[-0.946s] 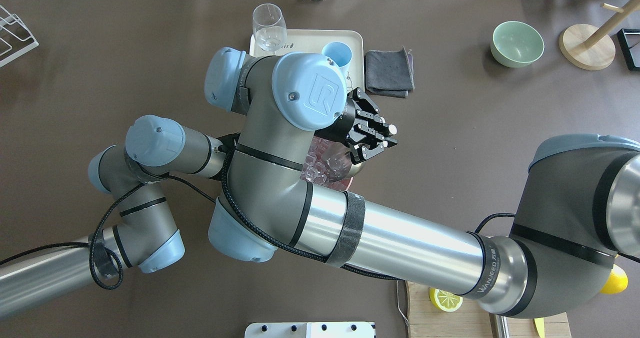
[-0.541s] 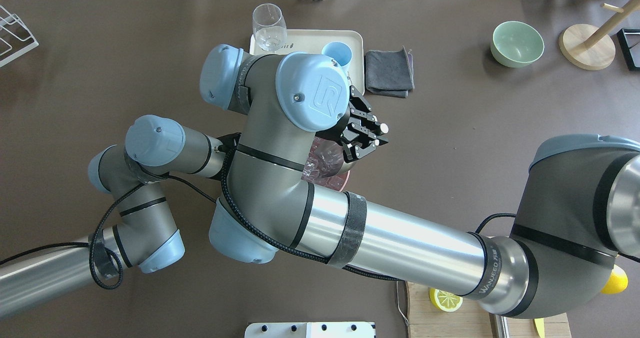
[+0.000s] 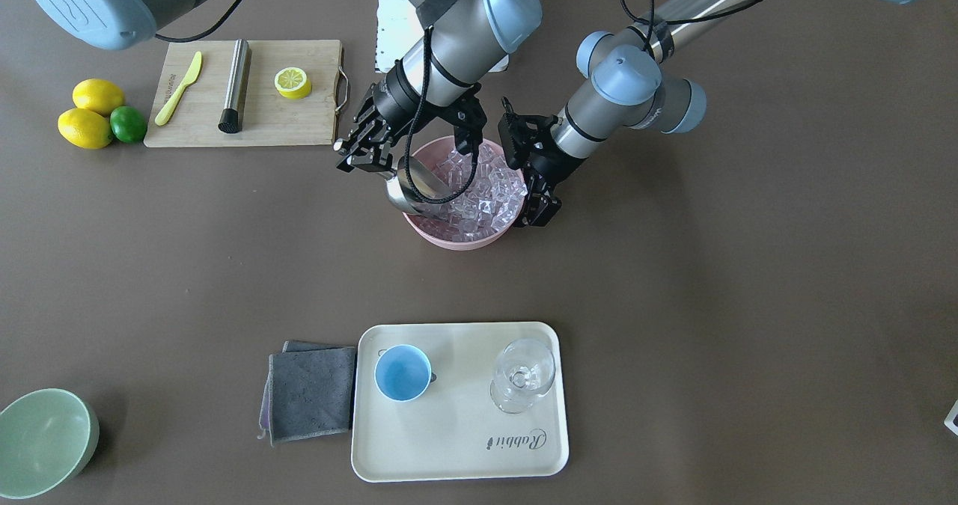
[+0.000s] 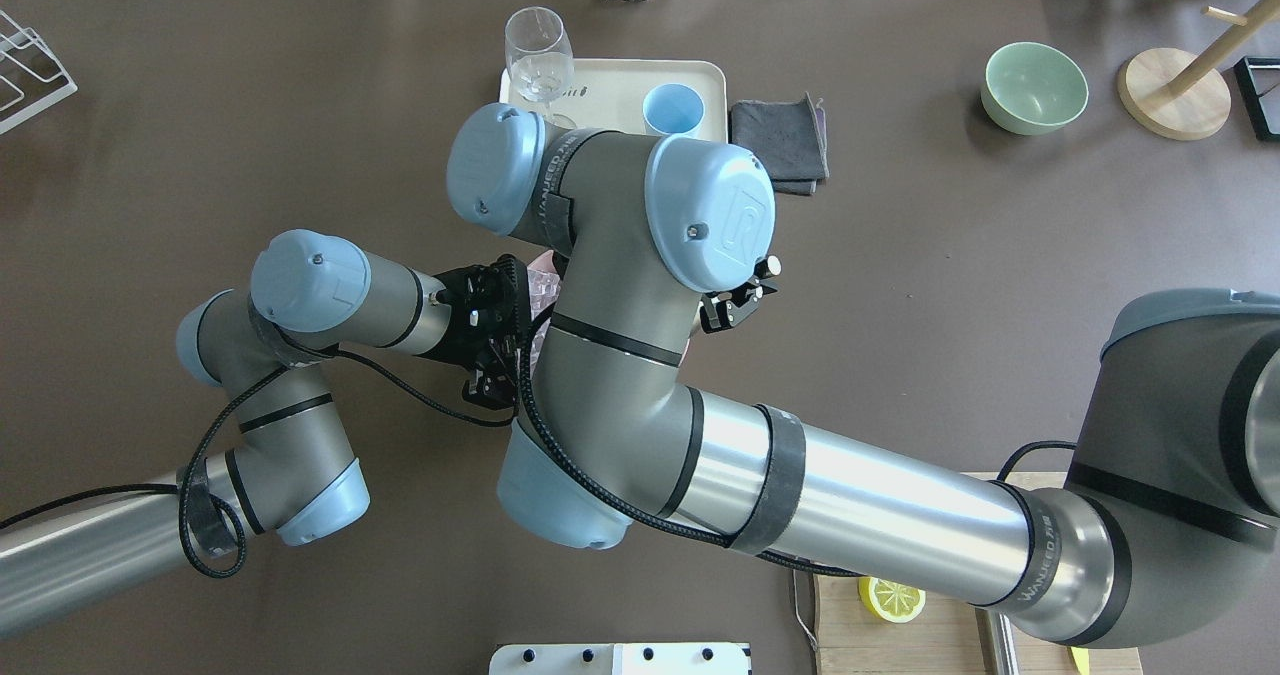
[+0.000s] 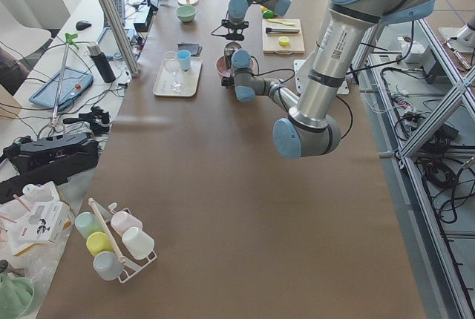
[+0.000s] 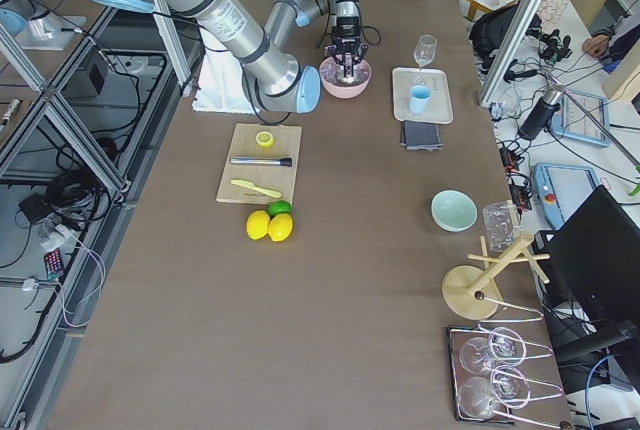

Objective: Put ice in cup with scoop
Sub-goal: 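Lower the scoop into the ice cubes with the right gripper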

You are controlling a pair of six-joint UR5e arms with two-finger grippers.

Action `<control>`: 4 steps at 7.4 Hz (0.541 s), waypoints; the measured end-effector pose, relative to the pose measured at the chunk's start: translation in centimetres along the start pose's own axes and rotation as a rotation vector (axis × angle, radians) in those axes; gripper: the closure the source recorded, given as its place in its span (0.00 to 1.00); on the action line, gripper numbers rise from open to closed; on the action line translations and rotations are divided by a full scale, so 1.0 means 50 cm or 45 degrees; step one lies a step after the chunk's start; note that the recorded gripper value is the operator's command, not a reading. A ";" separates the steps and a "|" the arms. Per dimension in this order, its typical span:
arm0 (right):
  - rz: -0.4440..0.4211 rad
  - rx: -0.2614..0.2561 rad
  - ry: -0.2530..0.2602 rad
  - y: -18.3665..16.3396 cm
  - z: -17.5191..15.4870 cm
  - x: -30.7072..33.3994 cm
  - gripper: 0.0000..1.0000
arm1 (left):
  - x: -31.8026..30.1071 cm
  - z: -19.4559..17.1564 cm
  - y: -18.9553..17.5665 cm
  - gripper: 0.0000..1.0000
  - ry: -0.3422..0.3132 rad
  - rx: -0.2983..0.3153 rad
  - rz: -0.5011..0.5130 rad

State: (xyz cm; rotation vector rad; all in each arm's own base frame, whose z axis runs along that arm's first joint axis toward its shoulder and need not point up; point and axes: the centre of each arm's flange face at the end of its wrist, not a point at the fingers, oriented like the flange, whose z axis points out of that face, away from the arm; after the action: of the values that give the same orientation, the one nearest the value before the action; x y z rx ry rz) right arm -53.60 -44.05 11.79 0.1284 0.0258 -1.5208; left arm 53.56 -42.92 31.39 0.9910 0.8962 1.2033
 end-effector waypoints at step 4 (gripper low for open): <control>0.013 0.125 0.057 0.041 0.035 -0.022 1.00 | -0.001 -0.001 -0.001 0.01 -0.001 0.001 0.000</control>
State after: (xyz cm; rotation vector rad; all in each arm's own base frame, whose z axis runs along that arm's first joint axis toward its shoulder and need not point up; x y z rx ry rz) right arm -51.74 -43.03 13.78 0.2407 -0.0143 -1.5089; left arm 53.53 -42.97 31.34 0.9919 0.8960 1.2026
